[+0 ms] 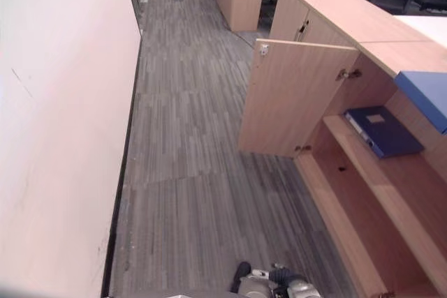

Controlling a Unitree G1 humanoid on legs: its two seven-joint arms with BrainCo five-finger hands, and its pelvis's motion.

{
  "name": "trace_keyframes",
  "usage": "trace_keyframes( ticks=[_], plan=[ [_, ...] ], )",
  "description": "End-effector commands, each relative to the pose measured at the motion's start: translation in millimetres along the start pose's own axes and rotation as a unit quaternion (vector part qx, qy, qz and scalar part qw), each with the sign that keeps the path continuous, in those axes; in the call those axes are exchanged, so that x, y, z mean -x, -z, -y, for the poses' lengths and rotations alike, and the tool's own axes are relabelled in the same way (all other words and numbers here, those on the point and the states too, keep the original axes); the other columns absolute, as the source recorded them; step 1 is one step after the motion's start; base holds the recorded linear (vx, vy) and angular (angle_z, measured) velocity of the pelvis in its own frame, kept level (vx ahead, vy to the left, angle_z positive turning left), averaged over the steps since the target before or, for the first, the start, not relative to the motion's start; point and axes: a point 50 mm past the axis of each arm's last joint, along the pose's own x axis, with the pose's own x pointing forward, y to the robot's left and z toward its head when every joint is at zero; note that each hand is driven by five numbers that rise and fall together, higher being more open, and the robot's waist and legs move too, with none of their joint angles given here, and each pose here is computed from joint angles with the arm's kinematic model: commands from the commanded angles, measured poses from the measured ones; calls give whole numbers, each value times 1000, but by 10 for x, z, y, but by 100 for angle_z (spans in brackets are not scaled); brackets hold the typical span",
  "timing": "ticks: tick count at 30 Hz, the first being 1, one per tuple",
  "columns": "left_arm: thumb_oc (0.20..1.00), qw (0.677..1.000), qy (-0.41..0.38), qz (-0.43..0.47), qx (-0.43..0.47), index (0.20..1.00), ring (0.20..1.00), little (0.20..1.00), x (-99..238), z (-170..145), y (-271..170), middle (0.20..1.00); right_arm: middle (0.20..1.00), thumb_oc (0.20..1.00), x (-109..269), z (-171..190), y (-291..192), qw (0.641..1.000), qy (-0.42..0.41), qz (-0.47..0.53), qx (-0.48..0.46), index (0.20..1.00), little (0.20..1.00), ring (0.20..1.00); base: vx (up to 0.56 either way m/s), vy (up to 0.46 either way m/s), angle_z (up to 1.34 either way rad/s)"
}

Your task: Put the empty folder in the office cabinet

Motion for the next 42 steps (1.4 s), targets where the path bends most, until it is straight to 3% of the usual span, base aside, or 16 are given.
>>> trace_keyframes(
  ticks=[1,7,22,42],
  plan=[
    [1000,1000,4,9,-6,1000,1000,1000,-15,27,-108,1000,1000,1000,4,96,2,1000,22,-10,-3,1000,1000,1000,121,-294,10],
    [1000,1000,4,29,-5,1000,1000,1000,-22,44,-242,1000,1000,1000,28,165,149,999,36,-35,-9,1000,1000,1000,62,-181,-22],
    [1000,1000,13,-21,0,1000,1000,1000,6,83,62,1000,1000,1000,62,199,328,998,42,-54,5,1000,1000,1000,192,129,-63],
    [1000,999,5,24,-28,1000,1000,1000,-26,-8,-209,1000,1000,1000,39,175,201,997,41,-31,-62,1000,1000,1000,80,160,-36]
  ],
)
